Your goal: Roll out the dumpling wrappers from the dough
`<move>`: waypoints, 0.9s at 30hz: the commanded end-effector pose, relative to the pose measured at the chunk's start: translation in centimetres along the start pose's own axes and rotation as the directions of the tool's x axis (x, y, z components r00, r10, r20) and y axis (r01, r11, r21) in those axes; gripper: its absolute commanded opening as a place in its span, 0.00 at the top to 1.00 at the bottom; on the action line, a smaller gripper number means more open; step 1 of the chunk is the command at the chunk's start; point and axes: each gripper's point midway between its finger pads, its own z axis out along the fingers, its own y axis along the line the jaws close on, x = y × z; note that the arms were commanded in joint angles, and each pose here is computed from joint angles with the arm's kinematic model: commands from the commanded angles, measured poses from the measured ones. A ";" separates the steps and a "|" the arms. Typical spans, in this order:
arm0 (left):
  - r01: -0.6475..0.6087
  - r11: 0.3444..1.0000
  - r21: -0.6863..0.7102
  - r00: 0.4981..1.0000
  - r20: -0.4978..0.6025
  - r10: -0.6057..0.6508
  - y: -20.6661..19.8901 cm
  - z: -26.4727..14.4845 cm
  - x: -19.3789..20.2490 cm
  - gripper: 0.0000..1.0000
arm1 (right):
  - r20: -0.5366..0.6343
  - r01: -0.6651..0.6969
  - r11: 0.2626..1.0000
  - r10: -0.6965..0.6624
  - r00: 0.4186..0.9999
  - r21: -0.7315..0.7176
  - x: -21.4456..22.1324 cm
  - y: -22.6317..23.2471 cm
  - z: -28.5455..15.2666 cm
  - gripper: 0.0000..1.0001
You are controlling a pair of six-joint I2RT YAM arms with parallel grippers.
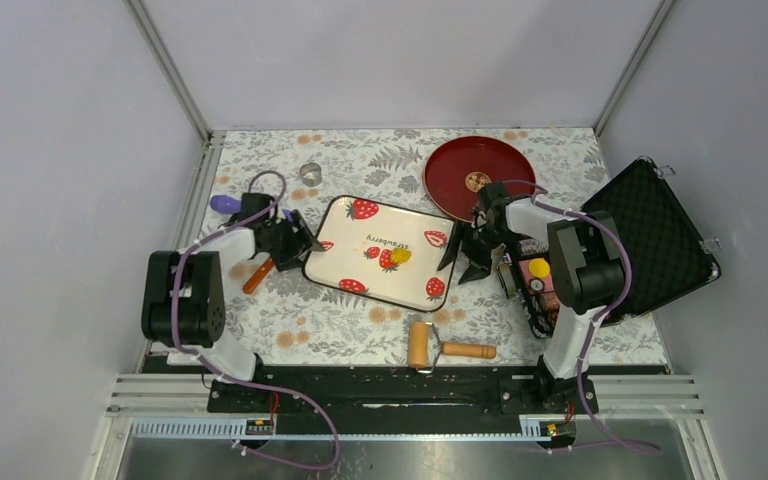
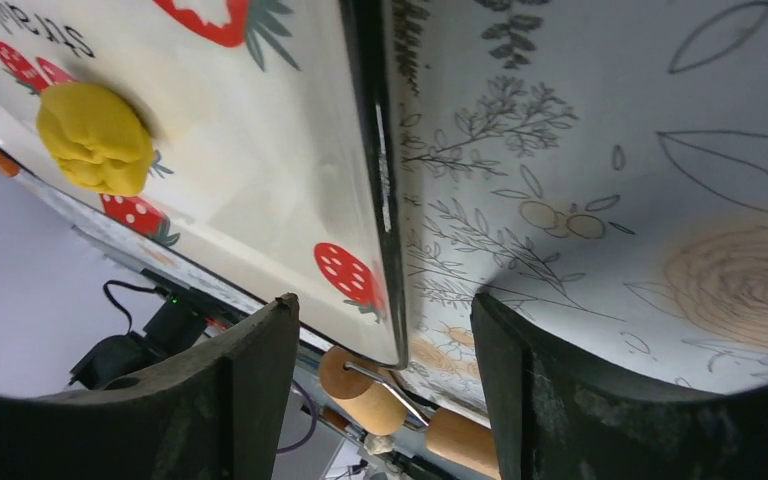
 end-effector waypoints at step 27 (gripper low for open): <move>0.008 0.984 -0.177 0.977 0.210 0.030 1.2 -4.2 4.0 0.15 | 0.046 0.148 0.963 -0.162 0.986 0.223 -3.0 0.6 -1.7 0.22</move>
